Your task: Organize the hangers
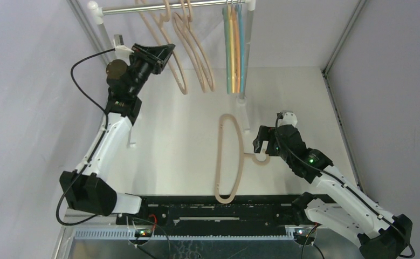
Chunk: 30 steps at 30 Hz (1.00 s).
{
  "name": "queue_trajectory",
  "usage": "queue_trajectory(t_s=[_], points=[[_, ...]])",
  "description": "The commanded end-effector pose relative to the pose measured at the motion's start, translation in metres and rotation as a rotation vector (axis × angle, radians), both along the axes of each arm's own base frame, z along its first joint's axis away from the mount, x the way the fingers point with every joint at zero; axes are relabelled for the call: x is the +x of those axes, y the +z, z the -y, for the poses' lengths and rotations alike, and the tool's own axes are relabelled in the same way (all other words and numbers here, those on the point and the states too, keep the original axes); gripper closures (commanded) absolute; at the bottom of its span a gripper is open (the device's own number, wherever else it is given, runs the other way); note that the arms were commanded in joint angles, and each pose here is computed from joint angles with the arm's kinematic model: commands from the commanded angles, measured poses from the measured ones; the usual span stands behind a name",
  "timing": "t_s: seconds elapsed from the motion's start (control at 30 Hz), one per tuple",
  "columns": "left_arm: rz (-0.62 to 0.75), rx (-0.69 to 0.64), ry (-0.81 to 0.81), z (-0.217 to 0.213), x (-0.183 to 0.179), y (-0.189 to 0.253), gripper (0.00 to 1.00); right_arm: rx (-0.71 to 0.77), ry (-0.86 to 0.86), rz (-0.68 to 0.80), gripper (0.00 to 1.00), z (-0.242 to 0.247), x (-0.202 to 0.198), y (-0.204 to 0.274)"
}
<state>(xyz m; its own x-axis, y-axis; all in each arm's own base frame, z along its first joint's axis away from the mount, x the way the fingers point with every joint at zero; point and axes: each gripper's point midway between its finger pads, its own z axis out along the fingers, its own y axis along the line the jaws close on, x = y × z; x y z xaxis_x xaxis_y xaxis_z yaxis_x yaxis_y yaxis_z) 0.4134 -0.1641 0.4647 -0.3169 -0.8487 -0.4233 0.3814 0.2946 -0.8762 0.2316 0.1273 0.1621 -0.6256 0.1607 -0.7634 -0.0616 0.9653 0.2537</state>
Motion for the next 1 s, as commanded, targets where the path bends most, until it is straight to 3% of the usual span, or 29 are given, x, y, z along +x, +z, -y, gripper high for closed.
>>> queue_trajectory(t_s=[0.0,0.13,0.5,0.8,0.97], points=[[0.106,-0.071,-0.009,-0.004,-0.002,0.042,1.00,0.022,-0.018,0.061,0.00,-0.001,0.010,0.022],[0.084,-0.089,0.001,-0.005,0.007,0.039,0.95,0.009,-0.022,0.050,0.00,0.001,0.011,0.018],[0.004,-0.127,0.034,-0.008,0.030,0.038,0.94,0.002,-0.027,0.034,0.00,0.003,0.011,0.012],[-0.118,-0.105,0.049,-0.007,0.046,-0.008,0.80,0.000,-0.034,0.035,0.00,0.004,0.012,0.011],[-0.108,-0.091,0.031,-0.004,0.042,-0.016,0.72,0.001,-0.033,0.027,0.00,0.004,0.011,0.008]])
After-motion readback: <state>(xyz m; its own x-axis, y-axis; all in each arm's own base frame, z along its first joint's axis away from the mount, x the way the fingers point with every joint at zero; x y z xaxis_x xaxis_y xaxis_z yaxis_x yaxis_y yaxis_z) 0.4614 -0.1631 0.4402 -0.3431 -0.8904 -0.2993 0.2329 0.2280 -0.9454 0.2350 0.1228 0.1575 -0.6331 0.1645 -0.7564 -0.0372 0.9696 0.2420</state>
